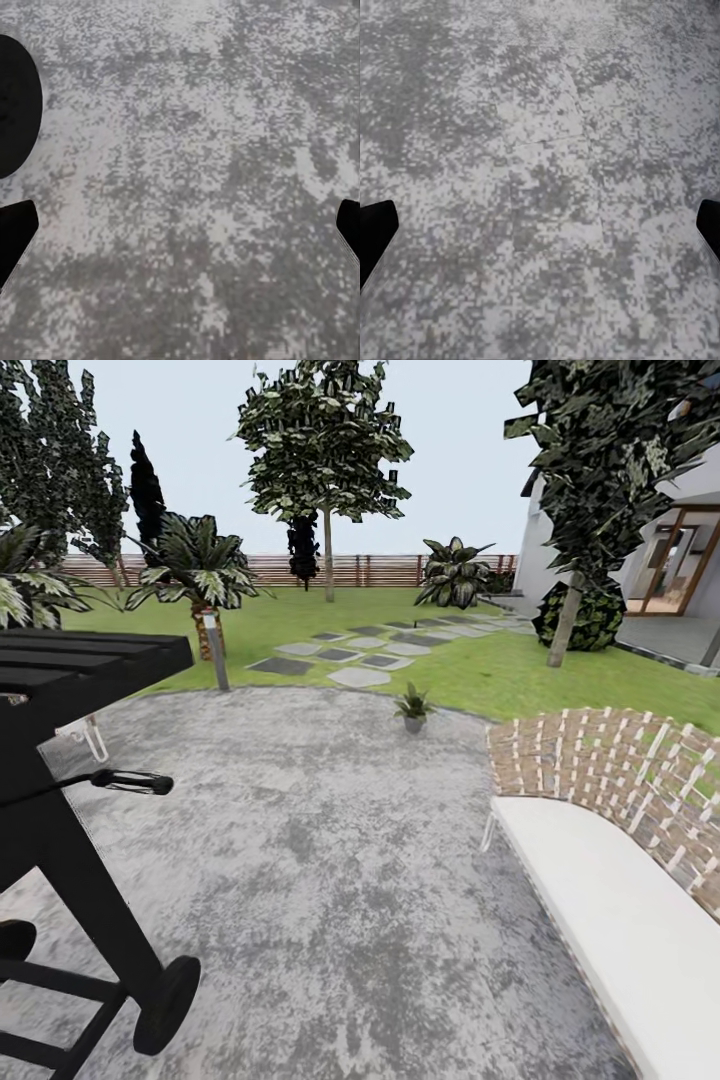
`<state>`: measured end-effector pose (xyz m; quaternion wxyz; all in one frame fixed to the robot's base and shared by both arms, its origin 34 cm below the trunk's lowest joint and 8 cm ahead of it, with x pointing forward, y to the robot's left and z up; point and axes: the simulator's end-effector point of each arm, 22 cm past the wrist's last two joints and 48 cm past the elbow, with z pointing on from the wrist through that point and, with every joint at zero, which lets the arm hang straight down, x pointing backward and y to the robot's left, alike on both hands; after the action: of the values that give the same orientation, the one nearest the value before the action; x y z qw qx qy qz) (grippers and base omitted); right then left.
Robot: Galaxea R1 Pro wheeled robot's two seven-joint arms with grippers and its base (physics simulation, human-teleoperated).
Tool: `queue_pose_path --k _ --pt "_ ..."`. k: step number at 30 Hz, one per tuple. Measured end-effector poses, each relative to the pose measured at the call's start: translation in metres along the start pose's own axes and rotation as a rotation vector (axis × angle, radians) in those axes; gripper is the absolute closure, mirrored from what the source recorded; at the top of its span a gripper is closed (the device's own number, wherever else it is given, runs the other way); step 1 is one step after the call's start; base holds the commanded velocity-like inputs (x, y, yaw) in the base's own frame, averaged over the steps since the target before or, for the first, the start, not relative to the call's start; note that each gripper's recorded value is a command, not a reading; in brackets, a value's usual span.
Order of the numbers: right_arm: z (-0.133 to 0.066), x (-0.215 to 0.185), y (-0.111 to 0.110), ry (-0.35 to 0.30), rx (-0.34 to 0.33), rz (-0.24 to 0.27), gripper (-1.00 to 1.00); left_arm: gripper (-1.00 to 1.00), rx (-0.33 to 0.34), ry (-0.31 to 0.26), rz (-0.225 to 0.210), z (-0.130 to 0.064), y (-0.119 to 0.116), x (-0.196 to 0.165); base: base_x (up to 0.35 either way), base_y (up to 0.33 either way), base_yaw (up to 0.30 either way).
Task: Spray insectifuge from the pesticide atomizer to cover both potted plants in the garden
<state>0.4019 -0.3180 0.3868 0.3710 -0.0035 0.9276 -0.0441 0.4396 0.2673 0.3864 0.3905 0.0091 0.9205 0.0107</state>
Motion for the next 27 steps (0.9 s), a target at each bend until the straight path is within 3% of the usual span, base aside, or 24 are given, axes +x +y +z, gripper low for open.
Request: queue_pose_path --k 27 --pt "0.0001 -0.0007 0.0002 -0.002 0.0 0.002 -1.0 -1.0 0.0 0.0 0.001 0.0 -0.0001 0.0 0.338 -0.059 0.0"
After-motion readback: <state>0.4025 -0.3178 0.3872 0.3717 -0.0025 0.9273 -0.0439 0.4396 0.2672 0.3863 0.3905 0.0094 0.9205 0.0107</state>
